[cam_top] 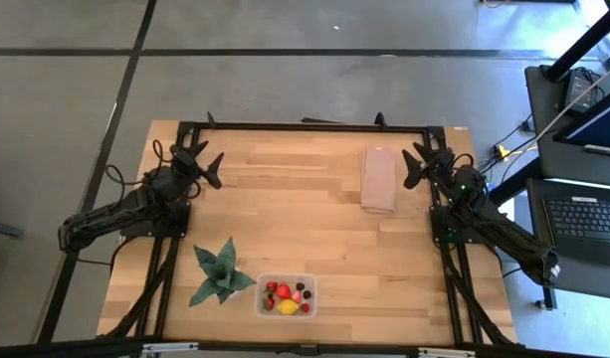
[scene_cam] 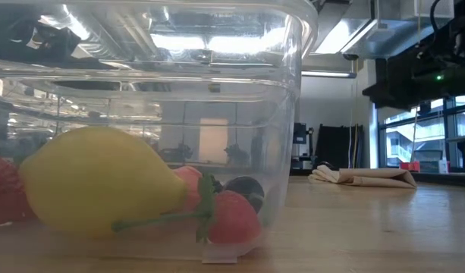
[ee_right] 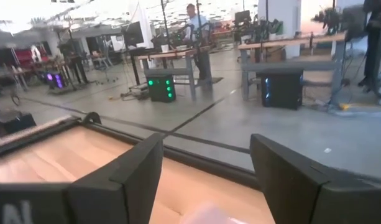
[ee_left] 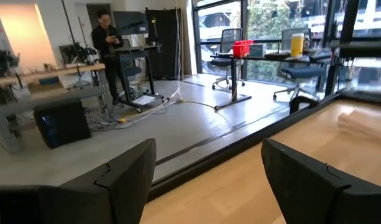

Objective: Pick and placing Produce into tupperware
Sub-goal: Return to Home Position

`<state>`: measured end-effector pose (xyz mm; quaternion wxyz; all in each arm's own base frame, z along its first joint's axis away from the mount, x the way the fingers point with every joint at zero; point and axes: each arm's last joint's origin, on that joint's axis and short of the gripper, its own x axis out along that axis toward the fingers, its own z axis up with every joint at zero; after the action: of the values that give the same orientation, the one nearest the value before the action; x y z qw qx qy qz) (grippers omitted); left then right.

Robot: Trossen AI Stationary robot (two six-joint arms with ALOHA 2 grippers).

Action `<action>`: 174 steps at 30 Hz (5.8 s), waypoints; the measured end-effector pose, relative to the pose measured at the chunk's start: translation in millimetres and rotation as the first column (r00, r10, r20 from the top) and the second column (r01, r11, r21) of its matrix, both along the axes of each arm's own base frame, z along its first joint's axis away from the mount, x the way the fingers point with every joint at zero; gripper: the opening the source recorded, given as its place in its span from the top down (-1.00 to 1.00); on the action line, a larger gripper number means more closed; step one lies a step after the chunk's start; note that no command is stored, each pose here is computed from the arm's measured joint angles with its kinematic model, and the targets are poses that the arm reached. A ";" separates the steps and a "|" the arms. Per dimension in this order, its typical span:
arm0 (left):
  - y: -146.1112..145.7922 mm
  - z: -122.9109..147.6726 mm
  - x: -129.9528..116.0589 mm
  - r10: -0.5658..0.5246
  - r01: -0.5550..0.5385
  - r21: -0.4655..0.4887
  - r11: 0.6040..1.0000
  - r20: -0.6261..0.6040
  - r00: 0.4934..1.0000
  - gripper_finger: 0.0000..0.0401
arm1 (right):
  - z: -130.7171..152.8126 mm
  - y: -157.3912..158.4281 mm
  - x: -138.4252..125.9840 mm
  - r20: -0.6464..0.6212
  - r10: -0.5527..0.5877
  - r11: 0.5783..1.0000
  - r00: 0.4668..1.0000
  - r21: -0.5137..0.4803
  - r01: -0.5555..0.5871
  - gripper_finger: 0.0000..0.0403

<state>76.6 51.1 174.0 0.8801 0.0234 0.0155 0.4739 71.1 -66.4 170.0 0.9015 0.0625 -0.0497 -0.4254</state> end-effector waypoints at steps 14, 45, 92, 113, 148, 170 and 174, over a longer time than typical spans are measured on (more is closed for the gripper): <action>0.0 -0.1 0.1 -0.002 0.003 0.033 0.999 -0.051 0.999 -0.42 | 0.0 0.0 0.0 0.062 0.002 0.999 0.998 0.050 -0.006 -0.21; 0.0 -0.1 0.1 -0.002 0.003 0.034 0.999 -0.053 0.999 -0.42 | 0.2 0.0 0.0 0.062 0.002 0.999 0.998 0.049 -0.005 -0.21; 0.0 -0.1 0.1 -0.002 0.004 0.034 0.999 -0.054 0.999 -0.42 | 0.3 0.0 0.0 0.062 0.001 0.999 0.998 0.049 -0.004 -0.21; 0.0 -0.1 0.1 -0.002 0.004 0.034 0.999 -0.054 0.999 -0.42 | 0.3 0.0 0.0 0.063 0.001 0.999 0.998 0.049 -0.004 -0.21; 0.0 -0.1 0.1 -0.002 0.004 0.034 0.999 -0.054 0.999 -0.42 | 0.2 0.0 0.0 0.062 0.001 0.999 0.998 0.049 -0.004 -0.21; 0.0 -0.1 0.1 -0.002 0.004 0.034 0.999 -0.054 0.999 -0.42 | 0.2 0.0 0.0 0.062 0.001 0.999 0.998 0.049 -0.004 -0.21; 0.0 -0.1 0.1 -0.002 0.004 0.034 0.999 -0.054 0.999 -0.42 | 0.2 0.0 0.0 0.062 0.002 0.999 0.998 0.049 -0.005 -0.21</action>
<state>76.7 51.1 173.9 0.8795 0.0513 0.0312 0.4721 71.1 -66.4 170.2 0.8984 0.0978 -0.0670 -0.4229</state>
